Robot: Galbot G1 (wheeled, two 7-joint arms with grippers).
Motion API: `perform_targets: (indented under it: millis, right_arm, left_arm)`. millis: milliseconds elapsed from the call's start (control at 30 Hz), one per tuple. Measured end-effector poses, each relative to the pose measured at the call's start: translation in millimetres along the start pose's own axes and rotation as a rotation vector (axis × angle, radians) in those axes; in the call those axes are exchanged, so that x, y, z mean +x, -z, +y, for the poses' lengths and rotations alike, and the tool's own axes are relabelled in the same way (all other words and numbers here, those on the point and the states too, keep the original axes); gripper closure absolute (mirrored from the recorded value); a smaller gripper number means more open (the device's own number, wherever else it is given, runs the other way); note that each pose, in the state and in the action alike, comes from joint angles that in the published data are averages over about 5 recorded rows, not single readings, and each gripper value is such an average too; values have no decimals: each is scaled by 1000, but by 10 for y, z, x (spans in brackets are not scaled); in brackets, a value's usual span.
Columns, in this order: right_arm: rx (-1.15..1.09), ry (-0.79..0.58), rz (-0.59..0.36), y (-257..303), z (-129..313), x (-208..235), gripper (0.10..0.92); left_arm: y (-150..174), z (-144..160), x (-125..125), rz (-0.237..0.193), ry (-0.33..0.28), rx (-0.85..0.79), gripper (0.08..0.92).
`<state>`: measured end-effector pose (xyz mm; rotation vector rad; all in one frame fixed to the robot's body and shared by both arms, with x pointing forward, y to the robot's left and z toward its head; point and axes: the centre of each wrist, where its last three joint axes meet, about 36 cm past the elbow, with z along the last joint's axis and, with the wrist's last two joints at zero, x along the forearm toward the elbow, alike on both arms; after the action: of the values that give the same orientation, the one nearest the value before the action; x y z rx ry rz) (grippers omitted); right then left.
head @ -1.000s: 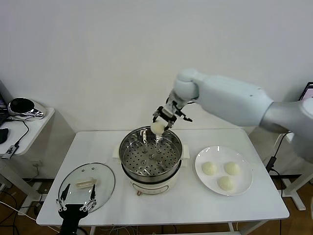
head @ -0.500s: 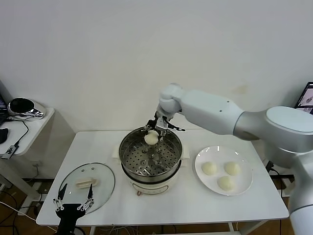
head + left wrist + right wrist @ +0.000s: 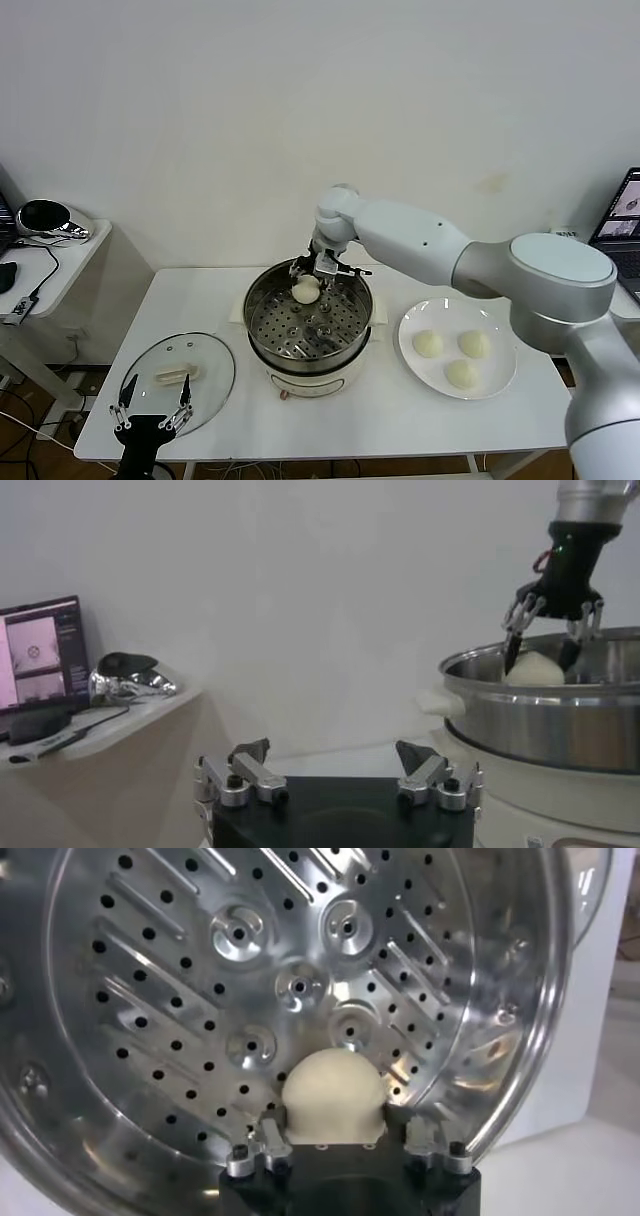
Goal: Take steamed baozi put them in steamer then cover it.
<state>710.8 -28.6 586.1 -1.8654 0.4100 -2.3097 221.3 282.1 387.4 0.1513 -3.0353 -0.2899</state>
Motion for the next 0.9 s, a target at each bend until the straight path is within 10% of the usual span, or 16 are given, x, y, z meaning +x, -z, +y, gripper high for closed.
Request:
perform_targets:
  millis: [500, 900]
  right_arm:
    - [-265, -48, 69, -12, 72, 989, 200]
    - [-733, -30, 177, 281, 993, 1831, 200]
  left_arm:
    - [74, 34, 29, -11, 0, -7, 177]
    - [105, 54, 14, -11, -12, -13, 177]
